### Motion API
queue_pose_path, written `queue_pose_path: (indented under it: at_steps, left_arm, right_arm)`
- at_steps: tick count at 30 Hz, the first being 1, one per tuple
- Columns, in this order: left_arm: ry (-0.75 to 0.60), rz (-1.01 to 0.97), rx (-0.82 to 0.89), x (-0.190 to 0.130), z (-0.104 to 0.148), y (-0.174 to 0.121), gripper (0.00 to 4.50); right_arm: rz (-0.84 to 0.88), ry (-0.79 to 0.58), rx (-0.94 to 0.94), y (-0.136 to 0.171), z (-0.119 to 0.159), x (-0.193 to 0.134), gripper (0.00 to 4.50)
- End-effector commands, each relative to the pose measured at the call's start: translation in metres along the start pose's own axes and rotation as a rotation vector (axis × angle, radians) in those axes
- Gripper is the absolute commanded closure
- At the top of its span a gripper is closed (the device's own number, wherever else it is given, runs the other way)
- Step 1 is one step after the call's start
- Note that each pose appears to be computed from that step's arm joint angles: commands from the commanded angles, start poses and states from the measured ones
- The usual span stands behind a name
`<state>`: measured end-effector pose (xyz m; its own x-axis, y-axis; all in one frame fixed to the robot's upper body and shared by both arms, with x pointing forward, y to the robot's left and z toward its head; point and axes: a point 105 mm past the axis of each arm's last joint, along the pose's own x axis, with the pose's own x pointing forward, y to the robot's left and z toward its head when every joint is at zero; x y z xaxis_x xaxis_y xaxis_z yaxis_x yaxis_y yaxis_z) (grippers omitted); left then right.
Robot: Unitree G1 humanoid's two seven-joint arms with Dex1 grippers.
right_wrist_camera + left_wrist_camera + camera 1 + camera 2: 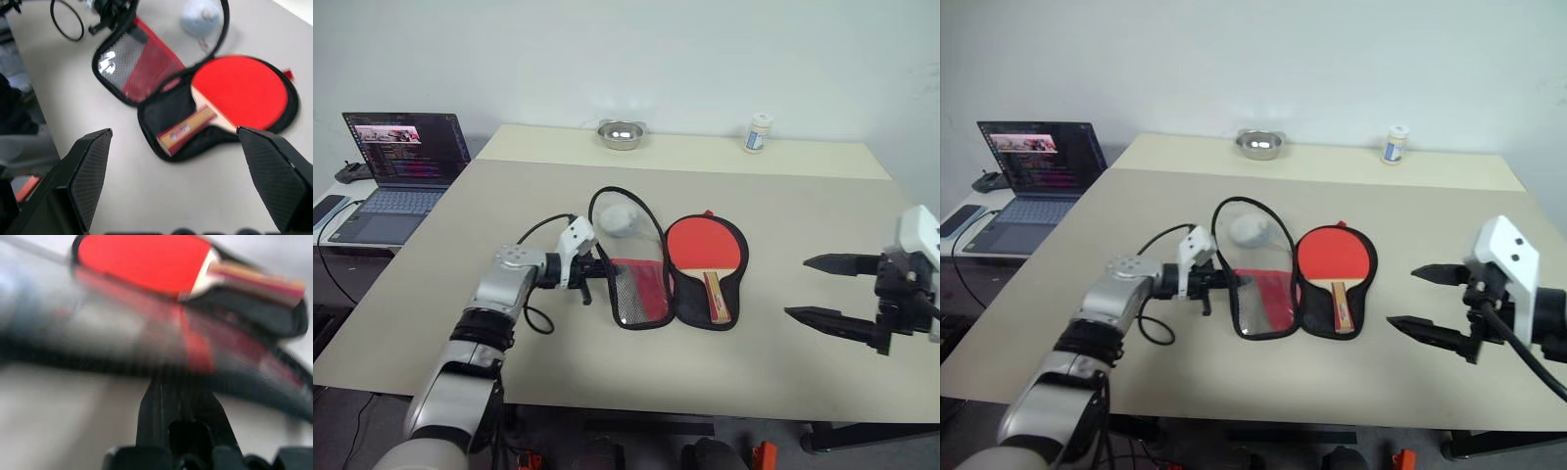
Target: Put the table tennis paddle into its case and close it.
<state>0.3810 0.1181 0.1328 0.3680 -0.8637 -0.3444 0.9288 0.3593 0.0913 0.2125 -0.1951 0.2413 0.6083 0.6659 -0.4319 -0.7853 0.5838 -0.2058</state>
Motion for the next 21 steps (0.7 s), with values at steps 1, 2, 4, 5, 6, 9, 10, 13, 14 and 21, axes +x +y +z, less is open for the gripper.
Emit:
queue_pose_path:
  at_steps: [1, 2, 4, 5, 6, 9, 10, 13, 14, 21]
  left_arm:
    - [-0.085, -0.076, 0.088, 0.024, 0.038, -0.009, 4.48]
    - [-0.095, -0.088, 0.093, 0.028, 0.041, -0.011, 4.48]
    - [-0.128, -0.139, 0.118, 0.046, 0.055, -0.021, 4.48]
    - [-0.14, -0.16, 0.129, 0.054, 0.06, -0.025, 4.48]
    - [-0.147, -0.173, 0.136, 0.059, 0.063, -0.028, 4.48]
    - [-0.168, -0.183, 0.156, 0.073, 0.07, -0.032, 4.48]
    - [-0.175, -0.177, 0.157, 0.076, 0.072, -0.032, 4.48]
    - [-0.188, -0.158, 0.159, 0.076, 0.071, -0.029, 4.48]
    - [-0.189, -0.154, 0.161, 0.073, 0.069, -0.027, 4.48]
    - [-0.216, -0.172, 0.182, 0.042, 0.063, -0.027, 4.48]
  right_arm:
    - [-0.05, -0.004, -0.03, -0.003, 0.005, -0.013, 0.0]
    - [-0.053, -0.002, -0.029, -0.004, 0.005, -0.014, 0.0]
    - [-0.057, -0.002, -0.022, -0.004, 0.003, -0.014, 0.0]
    - [-0.058, -0.002, -0.015, -0.005, 0.002, -0.013, 0.0]
    - [-0.059, -0.002, -0.01, -0.005, 0.001, -0.013, 0.0]
    - [-0.076, -0.004, 0.007, -0.01, -0.002, -0.011, 0.0]
    - [-0.087, -0.003, 0.013, -0.013, -0.003, -0.009, 0.0]
    - [-0.115, -0.019, 0.048, -0.021, -0.009, 0.004, 0.0]
    - [-0.126, -0.023, 0.06, -0.025, -0.011, 0.009, 0.0]
    - [-0.21, -0.054, 0.175, -0.047, -0.029, 0.061, 0.0]
